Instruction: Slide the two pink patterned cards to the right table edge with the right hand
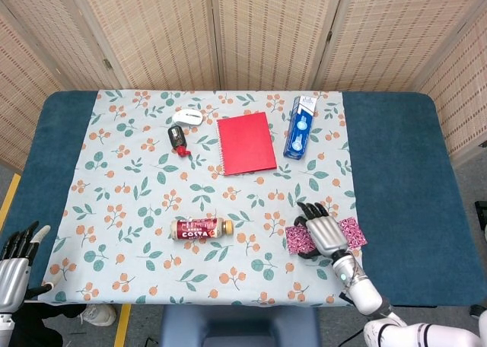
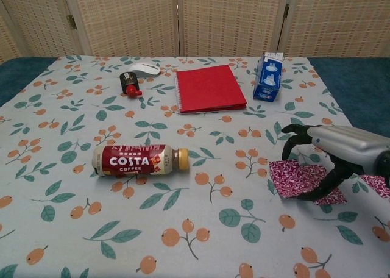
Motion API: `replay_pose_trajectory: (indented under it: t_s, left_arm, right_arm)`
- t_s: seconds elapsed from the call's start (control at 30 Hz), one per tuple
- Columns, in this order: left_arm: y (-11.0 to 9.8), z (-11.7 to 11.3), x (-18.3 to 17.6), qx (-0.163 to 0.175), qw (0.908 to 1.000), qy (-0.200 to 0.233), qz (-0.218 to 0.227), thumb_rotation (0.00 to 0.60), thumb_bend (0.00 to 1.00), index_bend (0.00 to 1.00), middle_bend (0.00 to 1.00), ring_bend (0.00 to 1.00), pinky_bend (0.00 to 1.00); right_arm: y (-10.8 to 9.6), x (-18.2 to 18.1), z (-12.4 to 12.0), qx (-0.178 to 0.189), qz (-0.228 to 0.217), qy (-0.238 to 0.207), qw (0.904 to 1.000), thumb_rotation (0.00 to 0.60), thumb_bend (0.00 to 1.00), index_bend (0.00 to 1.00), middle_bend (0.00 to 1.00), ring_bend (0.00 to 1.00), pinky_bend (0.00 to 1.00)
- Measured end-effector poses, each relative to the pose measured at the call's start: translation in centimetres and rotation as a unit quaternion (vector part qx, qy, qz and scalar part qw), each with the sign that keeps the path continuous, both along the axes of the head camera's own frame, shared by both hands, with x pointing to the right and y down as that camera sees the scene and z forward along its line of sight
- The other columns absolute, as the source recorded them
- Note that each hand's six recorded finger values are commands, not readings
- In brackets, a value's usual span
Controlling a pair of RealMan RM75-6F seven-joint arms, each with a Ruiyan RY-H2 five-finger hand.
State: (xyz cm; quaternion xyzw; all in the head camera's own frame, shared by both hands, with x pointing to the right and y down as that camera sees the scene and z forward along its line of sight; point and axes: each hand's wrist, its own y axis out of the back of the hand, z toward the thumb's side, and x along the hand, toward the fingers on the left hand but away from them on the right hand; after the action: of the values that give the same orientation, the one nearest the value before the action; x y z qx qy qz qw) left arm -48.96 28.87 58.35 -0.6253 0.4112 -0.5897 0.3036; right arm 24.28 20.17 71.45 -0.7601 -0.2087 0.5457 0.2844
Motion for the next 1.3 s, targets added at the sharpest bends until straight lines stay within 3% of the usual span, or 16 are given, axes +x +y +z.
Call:
replay_pose_trajectory:
  t_s: [0.2,0.4,0.8,1.3]
  left_arm:
    - [-0.1,-0.1,0.3,-0.001,1.0,-0.002,0.002,0.6,0.25,0.12,0.0,0.08,0.0]
    - [-0.3,-0.3,0.8,-0.001,1.0,-0.003,0.005,0.6,0.25,0.12,0.0,0.08,0.0]
    - [-0.3,-0.8,1.7,-0.001,0.9999,-0.01,0.011,0.6,0.25,0.12,0.0,0.08,0.0]
    - [-0.1,-1.5,1.9,0.0,0.9999,-0.015,0.008,0.6,0.25,0.12,0.0,0.08,0.0]
  right_arm:
    - [-1.8,3.7,-2.4,0.026,-0.005,0.023,0.9994,0.527,0.18,0.32,0.07,0.0,0.0]
    - [-2.8,7.7,-3.7,0.029,0.008,0.037,0.9989,0.526,0.18,0.32,0.07,0.0,0.0]
    - [-2.2,13.2,-1.7,0.001,0.003,0.072,0.9974,0.526,0.18,0.32,0.07,0.0,0.0]
    - [-2.2,13.6,0.1,-0.006,-0.012,0.072,0.9973,0.525,0.18,0.27,0.07,0.0,0.0]
